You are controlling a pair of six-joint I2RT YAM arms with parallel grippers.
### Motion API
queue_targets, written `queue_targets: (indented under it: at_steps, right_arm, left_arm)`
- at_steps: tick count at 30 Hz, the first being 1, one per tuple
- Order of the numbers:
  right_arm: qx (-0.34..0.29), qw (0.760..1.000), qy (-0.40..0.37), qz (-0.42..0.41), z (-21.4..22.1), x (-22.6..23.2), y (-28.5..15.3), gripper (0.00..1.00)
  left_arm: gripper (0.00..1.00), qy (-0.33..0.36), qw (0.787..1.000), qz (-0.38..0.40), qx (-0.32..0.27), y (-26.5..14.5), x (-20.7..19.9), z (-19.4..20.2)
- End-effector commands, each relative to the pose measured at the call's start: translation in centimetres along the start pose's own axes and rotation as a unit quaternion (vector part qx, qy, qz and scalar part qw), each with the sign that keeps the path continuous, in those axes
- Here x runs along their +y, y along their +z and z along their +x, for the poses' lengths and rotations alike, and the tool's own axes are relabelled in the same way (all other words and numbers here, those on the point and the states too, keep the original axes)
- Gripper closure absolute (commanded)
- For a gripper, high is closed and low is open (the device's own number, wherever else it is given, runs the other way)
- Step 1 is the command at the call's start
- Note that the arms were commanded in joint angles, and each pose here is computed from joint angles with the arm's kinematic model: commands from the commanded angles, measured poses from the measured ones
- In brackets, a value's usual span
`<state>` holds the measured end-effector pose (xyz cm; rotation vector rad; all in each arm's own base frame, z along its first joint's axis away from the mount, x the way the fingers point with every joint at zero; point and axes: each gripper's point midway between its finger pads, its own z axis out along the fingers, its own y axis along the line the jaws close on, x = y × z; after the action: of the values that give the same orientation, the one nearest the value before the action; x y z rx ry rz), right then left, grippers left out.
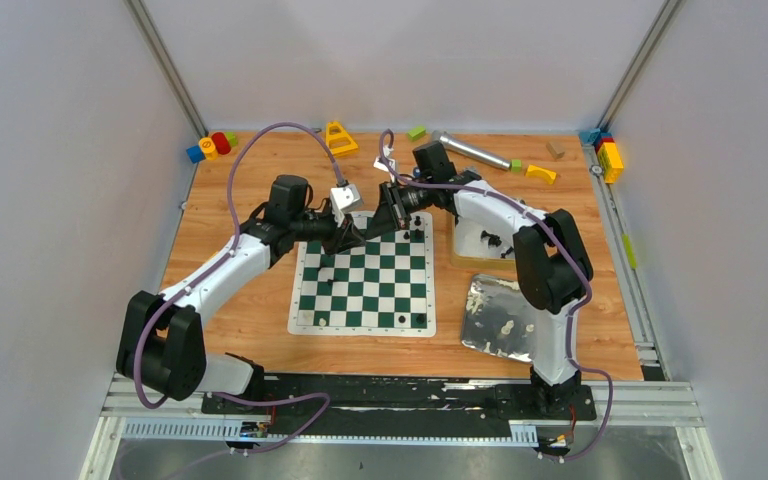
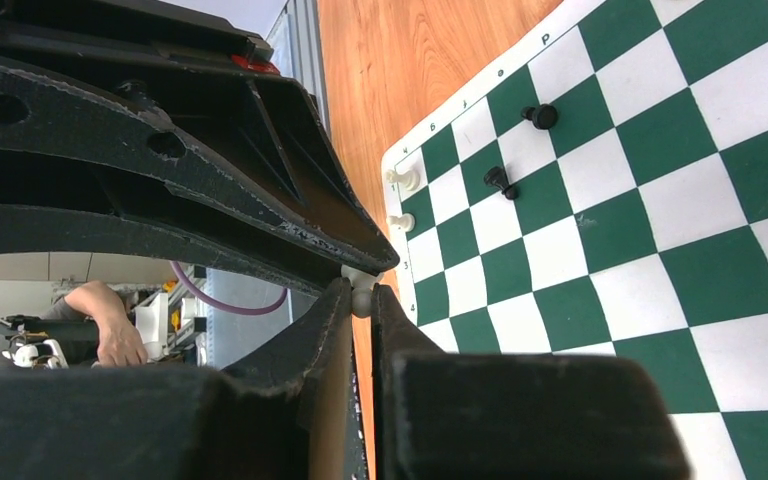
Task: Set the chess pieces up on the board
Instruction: Place the chess piece on the chessboard.
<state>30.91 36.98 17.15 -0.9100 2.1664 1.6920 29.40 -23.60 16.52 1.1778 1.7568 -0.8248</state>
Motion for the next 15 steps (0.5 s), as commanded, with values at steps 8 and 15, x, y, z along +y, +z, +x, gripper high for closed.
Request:
queue_targets:
  at_steps: [8,15]
  right_arm:
    - [-0.029,0.995,-0.076,0.051,-3.5,0.3,-0.7,1.00]
    - [-0.045,0.978,-0.130,0.158,-6.5,-2.2,-1.0,1.00]
  left_arm:
    - [0.55,0.031,0.997,-0.065,0.025,-1.3,1.8,0.0]
    - [0.20,-0.009,0.983,-0.169,0.067,-6.2,4.6,3.0]
